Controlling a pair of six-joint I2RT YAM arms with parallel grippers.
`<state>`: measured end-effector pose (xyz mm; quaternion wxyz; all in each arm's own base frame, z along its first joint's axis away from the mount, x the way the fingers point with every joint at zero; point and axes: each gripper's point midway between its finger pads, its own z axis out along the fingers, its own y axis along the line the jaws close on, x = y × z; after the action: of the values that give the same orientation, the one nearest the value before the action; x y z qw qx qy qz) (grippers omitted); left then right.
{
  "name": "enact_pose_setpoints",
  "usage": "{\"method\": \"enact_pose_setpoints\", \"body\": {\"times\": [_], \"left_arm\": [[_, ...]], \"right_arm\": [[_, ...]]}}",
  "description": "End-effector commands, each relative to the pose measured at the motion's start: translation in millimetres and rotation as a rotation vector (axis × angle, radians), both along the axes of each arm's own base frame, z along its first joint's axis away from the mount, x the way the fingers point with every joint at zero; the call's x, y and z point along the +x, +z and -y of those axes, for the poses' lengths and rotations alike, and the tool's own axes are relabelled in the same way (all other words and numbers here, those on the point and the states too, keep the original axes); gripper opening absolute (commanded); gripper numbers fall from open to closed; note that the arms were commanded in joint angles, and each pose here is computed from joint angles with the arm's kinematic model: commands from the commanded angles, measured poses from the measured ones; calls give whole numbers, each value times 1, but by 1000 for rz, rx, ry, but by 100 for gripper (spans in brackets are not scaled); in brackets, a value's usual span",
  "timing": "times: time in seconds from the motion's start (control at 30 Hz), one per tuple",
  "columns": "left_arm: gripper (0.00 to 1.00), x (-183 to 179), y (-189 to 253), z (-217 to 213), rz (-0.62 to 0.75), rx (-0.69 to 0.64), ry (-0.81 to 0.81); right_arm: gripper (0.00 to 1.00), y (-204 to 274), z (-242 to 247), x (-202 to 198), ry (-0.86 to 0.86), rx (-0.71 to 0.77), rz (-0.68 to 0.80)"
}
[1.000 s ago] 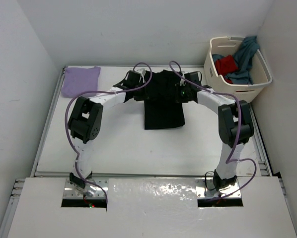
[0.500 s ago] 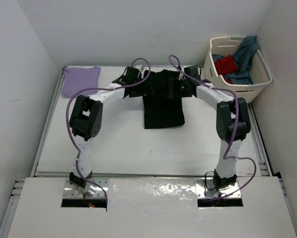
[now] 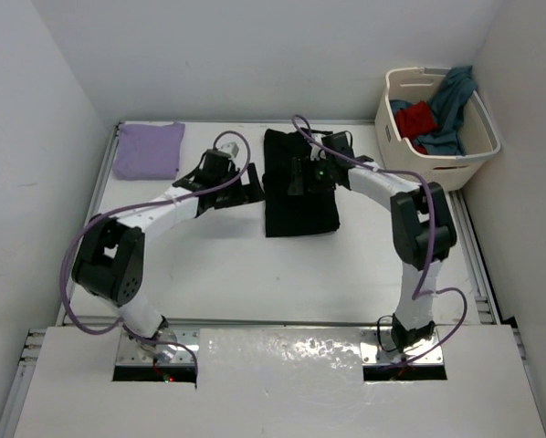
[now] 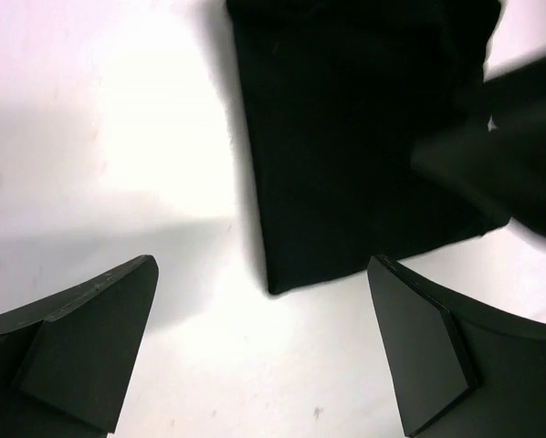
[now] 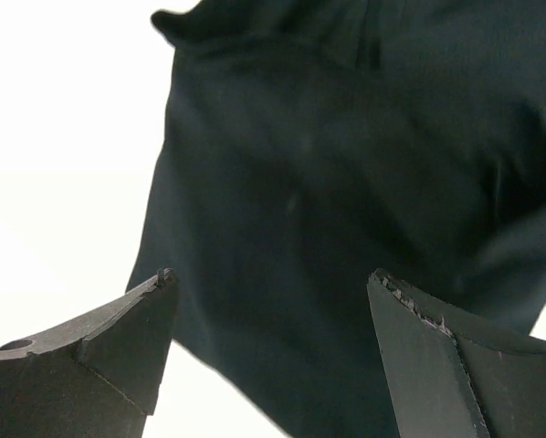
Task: Fold and stack the t-shirts
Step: Fold the folded rectangular tshirt in 1/3 of the way
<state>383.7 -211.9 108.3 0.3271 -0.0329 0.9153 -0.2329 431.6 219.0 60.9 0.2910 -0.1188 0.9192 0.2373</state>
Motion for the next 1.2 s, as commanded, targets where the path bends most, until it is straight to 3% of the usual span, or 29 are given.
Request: {"method": "enact_pose_setpoints", "body": {"times": [0.0, 0.3, 0.4, 0.67, 0.7, 0.73, 0.87, 1.03, 1.07, 1.13, 1.17], "left_arm": [[100, -8, 4, -8, 22, -22, 42], [100, -22, -13, -18, -31, 22, 49], [100, -21, -10, -14, -23, 12, 28], [100, -19, -18, -8, -45, 11, -11], [100, -20, -19, -6, -48, 7, -20], [100, -21, -18, -3, -47, -5, -38], [100, -23, -20, 10, -41, -22, -80], [100, -26, -29, 34, -47, -50, -139], [100, -27, -30, 38, -50, -54, -147], [100, -25, -33, 43, -56, -63, -153], [100, -27, -32, 47, -61, -75, -165]], "right_arm": [[82, 9, -13, 36, 4, 51, 71], [82, -6, -11, 118, -86, -32, 175], [82, 12, -5, 149, -131, -24, 247], [86, 34, 5, 164, -135, -50, 323], [88, 49, 7, 162, -128, -57, 339], [99, 50, 9, 155, -121, -67, 330], [99, 98, 25, 133, -147, -95, 394], [99, 73, 70, 51, -261, -174, 267], [99, 87, 74, 37, -277, -154, 289], [99, 58, 76, 2, -290, -115, 209], [99, 69, 55, -14, -189, -5, 208]]}}
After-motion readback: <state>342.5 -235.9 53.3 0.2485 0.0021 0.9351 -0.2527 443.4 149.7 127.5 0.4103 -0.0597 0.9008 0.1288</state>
